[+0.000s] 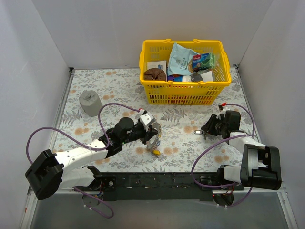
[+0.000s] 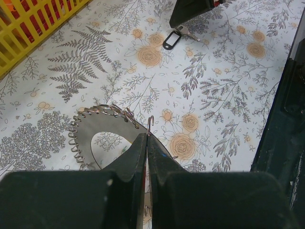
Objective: Put the keys on the keyring
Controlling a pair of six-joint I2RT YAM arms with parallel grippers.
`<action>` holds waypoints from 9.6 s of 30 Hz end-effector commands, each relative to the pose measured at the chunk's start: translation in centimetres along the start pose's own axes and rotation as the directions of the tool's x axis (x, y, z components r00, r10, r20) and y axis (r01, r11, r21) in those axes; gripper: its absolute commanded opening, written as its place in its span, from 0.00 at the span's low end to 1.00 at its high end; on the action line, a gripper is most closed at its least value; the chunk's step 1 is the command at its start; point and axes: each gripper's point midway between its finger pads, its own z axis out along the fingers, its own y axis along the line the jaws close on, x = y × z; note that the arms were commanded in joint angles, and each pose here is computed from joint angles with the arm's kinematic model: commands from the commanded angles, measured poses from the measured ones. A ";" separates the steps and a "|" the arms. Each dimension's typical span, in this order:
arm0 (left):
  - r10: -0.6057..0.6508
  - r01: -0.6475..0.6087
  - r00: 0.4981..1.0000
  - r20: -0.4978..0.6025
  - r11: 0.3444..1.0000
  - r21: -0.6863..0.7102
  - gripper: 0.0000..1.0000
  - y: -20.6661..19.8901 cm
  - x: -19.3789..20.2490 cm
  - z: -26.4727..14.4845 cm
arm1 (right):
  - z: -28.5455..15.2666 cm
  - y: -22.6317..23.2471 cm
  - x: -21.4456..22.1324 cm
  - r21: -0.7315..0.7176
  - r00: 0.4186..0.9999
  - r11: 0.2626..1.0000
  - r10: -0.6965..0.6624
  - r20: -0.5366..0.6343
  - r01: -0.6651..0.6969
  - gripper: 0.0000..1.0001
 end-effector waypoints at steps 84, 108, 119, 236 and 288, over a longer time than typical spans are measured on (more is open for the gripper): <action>-0.019 0.018 0.999 0.033 0.999 0.036 0.00 -0.8 -1.9 0.5 | -2.7 1.0 3.7 0.059 0.986 0.998 0.041 -0.165 -0.032 0.33; -0.011 0.011 0.999 0.031 1.000 0.002 0.00 -0.4 -1.6 -0.5 | 1.1 9.2 2.4 -0.119 0.975 0.988 -0.124 -0.186 0.103 0.31; -0.006 0.006 1.000 0.026 1.000 0.009 0.00 -0.4 -1.7 0.0 | 0.1 10.2 1.8 -0.053 0.951 0.970 -0.245 -0.189 0.239 0.36; -0.017 0.017 1.000 0.009 1.000 -0.001 0.00 -0.3 -1.0 -0.4 | 4.5 12.3 5.3 0.093 0.836 0.858 -0.461 -0.298 0.506 0.45; -0.028 0.028 1.000 0.008 0.999 -0.021 0.00 -0.1 -1.0 -0.7 | 4.3 18.1 4.7 -0.400 0.812 0.774 -0.573 -0.113 0.490 0.43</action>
